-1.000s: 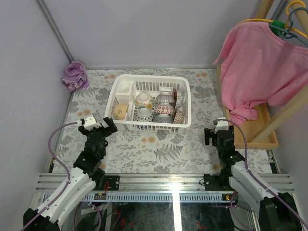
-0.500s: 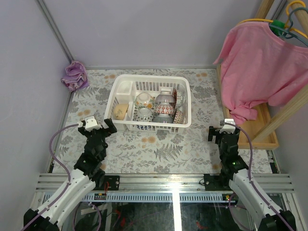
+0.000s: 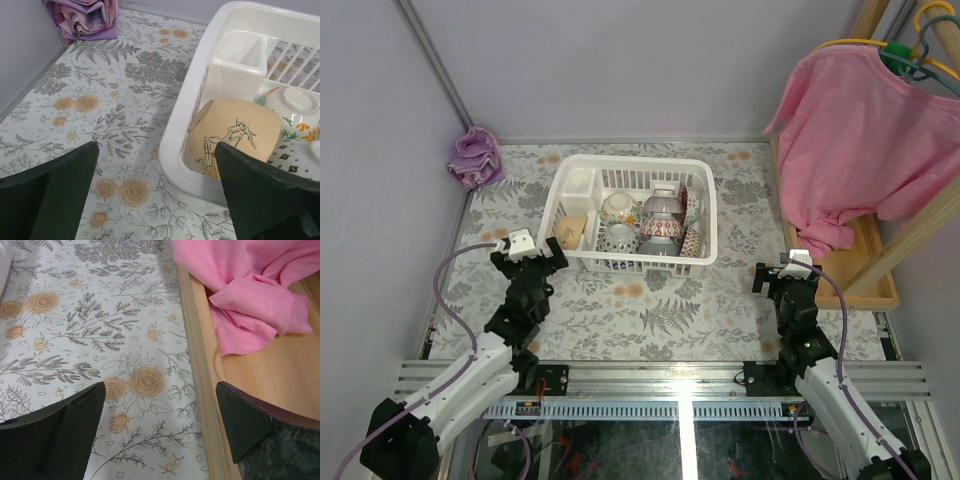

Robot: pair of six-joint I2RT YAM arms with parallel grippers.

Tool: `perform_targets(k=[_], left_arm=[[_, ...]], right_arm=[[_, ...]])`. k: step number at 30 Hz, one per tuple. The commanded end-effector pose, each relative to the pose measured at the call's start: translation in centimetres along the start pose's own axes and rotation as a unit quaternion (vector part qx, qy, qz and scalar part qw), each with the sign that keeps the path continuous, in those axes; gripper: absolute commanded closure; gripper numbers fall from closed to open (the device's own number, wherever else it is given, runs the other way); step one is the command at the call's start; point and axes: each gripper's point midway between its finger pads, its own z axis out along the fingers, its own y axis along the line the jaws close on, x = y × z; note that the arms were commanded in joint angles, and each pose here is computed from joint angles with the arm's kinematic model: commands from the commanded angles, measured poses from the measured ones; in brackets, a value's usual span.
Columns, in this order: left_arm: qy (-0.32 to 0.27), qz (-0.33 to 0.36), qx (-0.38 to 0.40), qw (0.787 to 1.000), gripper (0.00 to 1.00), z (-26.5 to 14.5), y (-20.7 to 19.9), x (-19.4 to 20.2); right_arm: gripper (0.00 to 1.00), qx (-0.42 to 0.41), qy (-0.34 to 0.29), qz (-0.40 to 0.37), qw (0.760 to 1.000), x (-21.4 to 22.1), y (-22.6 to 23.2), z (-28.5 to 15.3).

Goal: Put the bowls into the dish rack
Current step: Reset both arms

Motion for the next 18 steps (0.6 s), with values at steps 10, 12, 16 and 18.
perform_targets(k=[10, 12, 16, 18], left_arm=[[0.076, 0.087, 0.001, 0.993, 0.0, -0.1, 0.3, 5.2], [0.055, 0.071, -0.01, 0.996, 0.0, -0.4, 1.1, 4.7], [0.029, 0.048, -0.014, 0.998, 0.0, -0.8, 1.6, 3.9], [0.029, 0.045, -0.02, 0.998, 0.0, -0.8, 1.8, 3.8]], right_arm=[[0.01, -0.011, -0.011, 0.0, 1.0, 0.1, 0.4, 0.1], [0.01, -0.012, -0.011, 0.0, 1.0, 0.1, 0.5, 0.1], [0.01, -0.013, -0.01, -0.001, 1.0, 0.2, 0.5, 0.1], [0.01, -0.012, -0.011, -0.001, 1.0, 0.2, 0.5, 0.1]])
